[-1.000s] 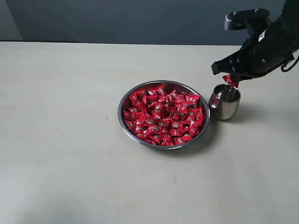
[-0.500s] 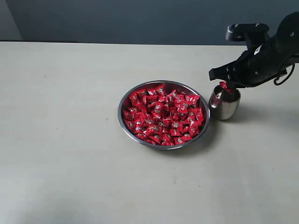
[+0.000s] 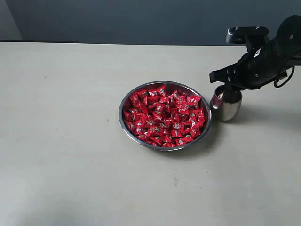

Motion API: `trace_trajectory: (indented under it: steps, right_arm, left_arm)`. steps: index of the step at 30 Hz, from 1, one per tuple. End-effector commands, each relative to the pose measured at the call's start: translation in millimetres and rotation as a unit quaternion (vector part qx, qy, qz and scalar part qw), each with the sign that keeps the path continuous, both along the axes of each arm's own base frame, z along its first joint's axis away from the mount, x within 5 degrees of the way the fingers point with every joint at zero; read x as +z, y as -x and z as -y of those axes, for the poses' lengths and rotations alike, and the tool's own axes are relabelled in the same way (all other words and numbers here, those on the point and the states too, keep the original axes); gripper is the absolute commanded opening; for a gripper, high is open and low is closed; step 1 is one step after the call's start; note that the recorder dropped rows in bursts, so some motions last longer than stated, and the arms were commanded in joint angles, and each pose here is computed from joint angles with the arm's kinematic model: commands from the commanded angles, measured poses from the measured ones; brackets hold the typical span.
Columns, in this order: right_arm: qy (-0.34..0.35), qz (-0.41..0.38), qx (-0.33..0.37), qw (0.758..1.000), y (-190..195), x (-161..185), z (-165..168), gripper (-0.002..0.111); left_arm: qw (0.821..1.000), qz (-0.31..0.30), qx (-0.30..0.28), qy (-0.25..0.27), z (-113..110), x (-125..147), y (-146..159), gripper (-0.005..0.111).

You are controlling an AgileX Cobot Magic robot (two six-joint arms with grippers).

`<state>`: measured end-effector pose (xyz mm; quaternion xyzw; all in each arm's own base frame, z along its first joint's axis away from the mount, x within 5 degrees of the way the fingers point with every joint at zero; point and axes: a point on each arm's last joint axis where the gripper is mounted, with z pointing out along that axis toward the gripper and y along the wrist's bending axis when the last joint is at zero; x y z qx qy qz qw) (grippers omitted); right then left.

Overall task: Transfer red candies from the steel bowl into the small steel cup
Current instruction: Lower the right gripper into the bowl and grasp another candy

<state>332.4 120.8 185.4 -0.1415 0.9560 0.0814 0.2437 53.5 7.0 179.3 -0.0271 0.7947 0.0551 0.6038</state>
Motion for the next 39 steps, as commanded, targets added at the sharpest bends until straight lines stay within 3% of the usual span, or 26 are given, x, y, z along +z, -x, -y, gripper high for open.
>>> trace_trajectory:
  steps: [1,10,13,17,22,26,39]
  right_arm:
    - [0.01,-0.002,0.009,1.0,2,2,3,0.039]
    - [-0.01,0.028,0.024,0.999,13,28,-10,0.038]
    - [-0.012,0.03,0.049,0.998,18,32,-25,0.038]
    - [-0.023,0.025,0.11,0.993,30,33,-73,0.038]
    - [-0.024,-0.028,0.165,0.986,29,13,-125,0.038]
    - [-0.02,-0.052,0.179,0.982,21,-6,-149,0.042]
    - [-0.003,-0.08,0.176,0.981,12,-46,-157,0.045]
  left_arm:
    - [1.0,0.009,-0.004,-0.001,0,4,0,0.0]
    - [1.0,0.009,-0.004,-0.001,0,4,0,0.0]
    - [1.0,0.009,-0.004,-0.001,0,4,0,0.0]
    - [1.0,0.009,-0.004,-0.001,0,4,0,0.0]
    - [1.0,0.009,-0.004,-0.001,0,4,0,0.0]
    - [1.0,0.009,-0.004,-0.001,0,4,0,0.0]
    - [1.0,0.009,-0.004,-0.001,0,4,0,0.0]
